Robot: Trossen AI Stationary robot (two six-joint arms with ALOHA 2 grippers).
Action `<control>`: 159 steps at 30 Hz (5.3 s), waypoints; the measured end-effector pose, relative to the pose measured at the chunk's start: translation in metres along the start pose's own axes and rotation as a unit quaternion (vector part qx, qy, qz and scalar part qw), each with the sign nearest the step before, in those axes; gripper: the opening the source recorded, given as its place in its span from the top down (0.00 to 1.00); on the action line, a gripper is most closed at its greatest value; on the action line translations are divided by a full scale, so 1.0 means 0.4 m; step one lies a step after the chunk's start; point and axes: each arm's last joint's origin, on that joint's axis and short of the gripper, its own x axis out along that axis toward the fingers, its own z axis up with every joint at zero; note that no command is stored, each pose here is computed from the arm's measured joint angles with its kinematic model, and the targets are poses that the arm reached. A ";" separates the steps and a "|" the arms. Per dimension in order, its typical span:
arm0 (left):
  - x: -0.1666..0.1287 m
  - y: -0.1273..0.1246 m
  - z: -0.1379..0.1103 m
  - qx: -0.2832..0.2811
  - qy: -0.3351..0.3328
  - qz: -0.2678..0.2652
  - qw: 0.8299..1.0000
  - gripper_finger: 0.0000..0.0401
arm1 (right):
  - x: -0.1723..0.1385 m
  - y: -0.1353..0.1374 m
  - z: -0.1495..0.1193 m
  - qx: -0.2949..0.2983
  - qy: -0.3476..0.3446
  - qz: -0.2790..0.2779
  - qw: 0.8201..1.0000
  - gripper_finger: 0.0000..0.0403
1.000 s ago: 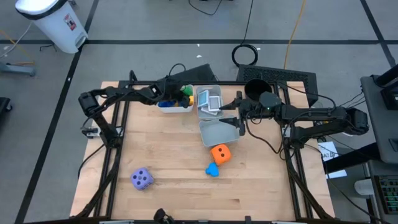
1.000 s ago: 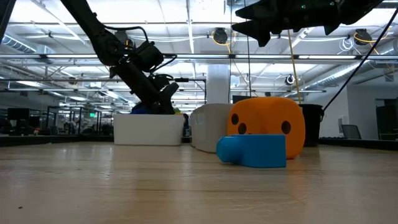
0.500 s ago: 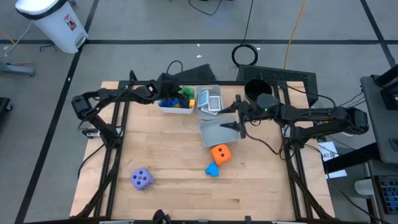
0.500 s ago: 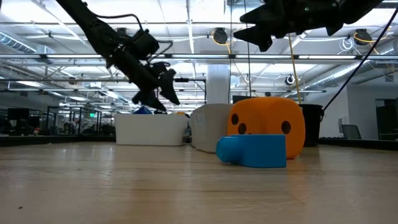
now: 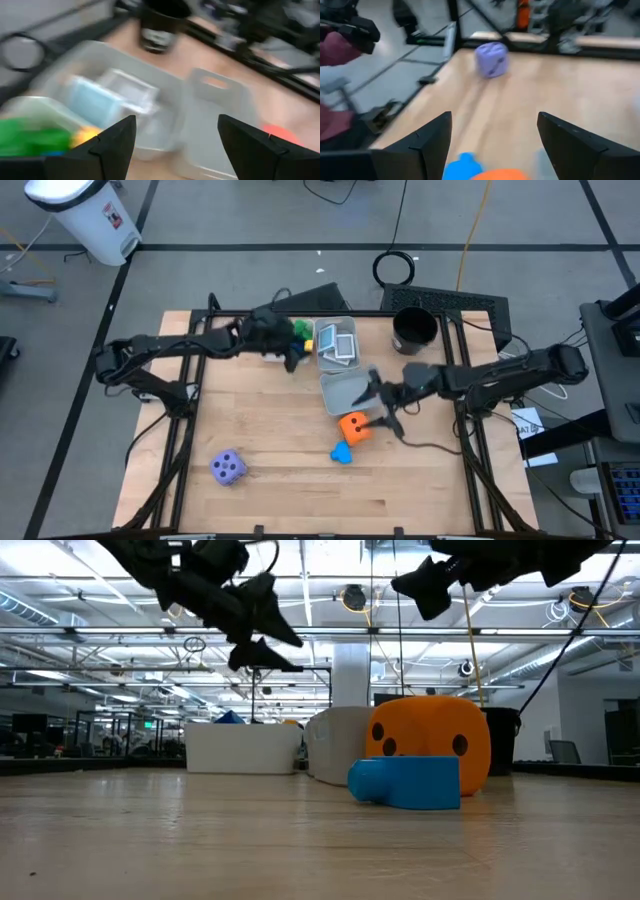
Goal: Pick & Place Toys
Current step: Put the blue game piece into the white bin
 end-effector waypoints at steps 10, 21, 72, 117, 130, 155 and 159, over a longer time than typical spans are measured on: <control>0.068 -0.283 -0.161 0.008 0.119 -0.148 0.982 0.30 | 0.115 0.123 -0.114 0.060 0.131 0.075 0.987 0.33; 0.164 -0.522 -0.422 0.088 0.055 -0.193 0.976 0.30 | 0.094 0.211 -0.083 0.034 0.089 0.085 0.992 0.33; 0.023 -0.586 -0.272 0.186 -0.023 -0.061 0.980 0.71 | 0.081 0.227 -0.076 0.022 0.080 0.064 0.995 0.33; 0.042 0.134 -0.076 -0.106 0.163 0.309 0.931 0.69 | 0.081 0.227 -0.079 0.016 0.087 0.063 0.994 0.33; 0.047 0.115 -0.081 -0.099 0.194 0.229 0.949 0.31 | 0.081 0.227 -0.079 0.016 0.086 0.063 0.994 0.33; -0.218 -0.194 -0.016 0.047 -0.080 0.055 0.994 0.26 | 0.081 0.227 -0.081 0.024 0.091 0.062 0.994 0.33; -0.213 -0.247 -0.098 0.089 -0.133 -0.012 0.987 0.26 | 0.085 0.227 -0.084 0.025 0.092 0.062 0.993 0.33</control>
